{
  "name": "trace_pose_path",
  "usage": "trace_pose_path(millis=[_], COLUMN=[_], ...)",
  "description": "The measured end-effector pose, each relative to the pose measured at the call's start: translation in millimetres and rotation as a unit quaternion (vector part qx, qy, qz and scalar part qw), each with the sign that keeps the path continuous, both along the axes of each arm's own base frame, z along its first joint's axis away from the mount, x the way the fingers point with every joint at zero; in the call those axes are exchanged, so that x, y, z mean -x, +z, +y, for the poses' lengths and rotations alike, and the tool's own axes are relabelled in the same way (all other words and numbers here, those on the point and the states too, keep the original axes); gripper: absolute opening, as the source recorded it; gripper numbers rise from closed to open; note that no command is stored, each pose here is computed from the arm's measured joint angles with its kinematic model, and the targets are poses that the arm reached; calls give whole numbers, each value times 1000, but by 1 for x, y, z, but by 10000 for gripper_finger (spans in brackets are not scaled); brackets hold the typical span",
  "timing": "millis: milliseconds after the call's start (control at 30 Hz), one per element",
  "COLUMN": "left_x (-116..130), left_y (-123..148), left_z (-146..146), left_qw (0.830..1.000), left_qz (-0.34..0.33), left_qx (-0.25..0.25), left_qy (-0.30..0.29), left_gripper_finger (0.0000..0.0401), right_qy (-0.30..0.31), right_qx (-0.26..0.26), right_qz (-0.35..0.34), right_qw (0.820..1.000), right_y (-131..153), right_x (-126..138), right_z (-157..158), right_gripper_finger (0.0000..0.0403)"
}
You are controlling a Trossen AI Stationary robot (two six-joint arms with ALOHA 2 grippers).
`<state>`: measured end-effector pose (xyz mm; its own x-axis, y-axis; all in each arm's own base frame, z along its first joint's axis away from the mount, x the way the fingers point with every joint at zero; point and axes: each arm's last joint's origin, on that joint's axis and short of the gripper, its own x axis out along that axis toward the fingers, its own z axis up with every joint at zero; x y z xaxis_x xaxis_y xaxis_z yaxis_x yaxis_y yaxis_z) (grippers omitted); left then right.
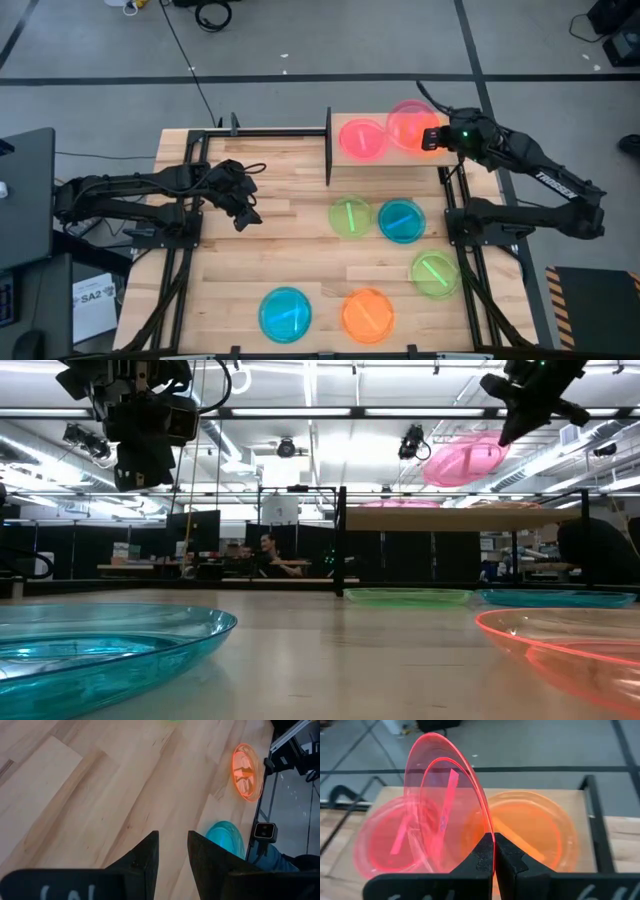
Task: Place and stack plates onto a shelf
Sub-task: Stack the pink plate on top of the orange plate on the shelf
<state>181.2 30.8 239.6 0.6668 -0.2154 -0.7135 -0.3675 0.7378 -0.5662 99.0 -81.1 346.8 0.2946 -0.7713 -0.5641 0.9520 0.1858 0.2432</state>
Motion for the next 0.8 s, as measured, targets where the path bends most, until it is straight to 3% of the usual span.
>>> trace_pose_path(millis=[333, 800], left_x=[0, 0], left_y=[0, 0], left_z=[0, 0], left_qw=[1000, 1000], left_qz=[0, 0], left_qx=[0, 0], left_qy=[0, 0], left_gripper_finger=[110, 110], right_qy=[-56, -83], right_qx=[-26, -55], right_qz=[33, 48], right_qw=[998, 994], right_y=[-6, -11], right_x=[14, 18], right_z=[-8, -16], right_gripper_finger=[11, 11])
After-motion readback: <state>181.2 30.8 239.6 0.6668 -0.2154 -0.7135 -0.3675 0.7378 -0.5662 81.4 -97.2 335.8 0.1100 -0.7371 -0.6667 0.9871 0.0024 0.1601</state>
